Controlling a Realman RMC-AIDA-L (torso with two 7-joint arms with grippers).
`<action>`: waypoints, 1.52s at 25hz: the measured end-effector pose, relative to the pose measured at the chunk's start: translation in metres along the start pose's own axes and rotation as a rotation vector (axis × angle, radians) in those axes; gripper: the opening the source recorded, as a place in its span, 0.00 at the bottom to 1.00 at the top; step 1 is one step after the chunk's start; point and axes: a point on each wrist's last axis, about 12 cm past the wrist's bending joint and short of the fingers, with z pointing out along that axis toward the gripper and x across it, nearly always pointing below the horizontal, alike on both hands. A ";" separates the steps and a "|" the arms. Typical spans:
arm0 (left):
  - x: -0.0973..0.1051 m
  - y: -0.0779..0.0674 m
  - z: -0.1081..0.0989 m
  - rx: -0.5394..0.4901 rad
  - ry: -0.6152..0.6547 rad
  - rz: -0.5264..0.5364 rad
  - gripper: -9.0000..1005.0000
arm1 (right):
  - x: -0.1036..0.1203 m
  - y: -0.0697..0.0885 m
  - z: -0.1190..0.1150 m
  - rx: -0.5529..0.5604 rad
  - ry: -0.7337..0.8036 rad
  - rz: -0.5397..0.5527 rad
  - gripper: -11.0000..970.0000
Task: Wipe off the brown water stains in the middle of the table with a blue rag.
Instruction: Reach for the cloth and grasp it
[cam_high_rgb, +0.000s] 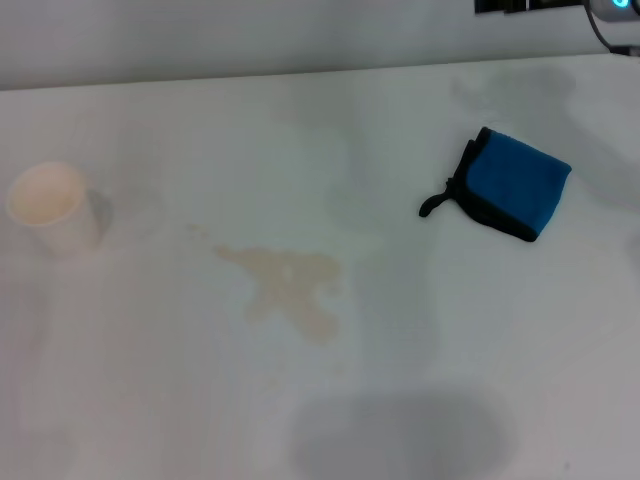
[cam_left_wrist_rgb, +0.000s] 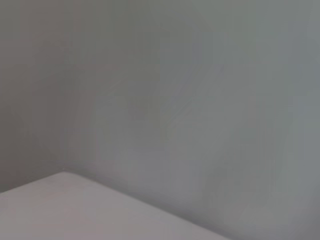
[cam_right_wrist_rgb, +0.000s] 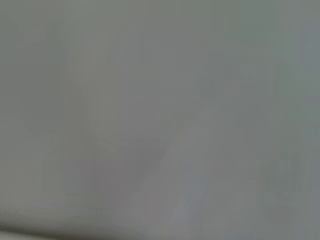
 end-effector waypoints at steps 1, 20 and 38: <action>0.000 -0.002 0.003 0.011 -0.002 0.000 0.87 | 0.001 -0.001 0.000 -0.023 0.039 -0.006 0.86; -0.003 -0.007 0.015 0.037 -0.006 -0.014 0.87 | 0.022 0.026 0.037 0.025 0.422 -0.237 0.86; -0.005 -0.012 0.023 0.056 -0.012 -0.015 0.87 | 0.059 0.007 0.036 0.038 0.547 -0.197 0.86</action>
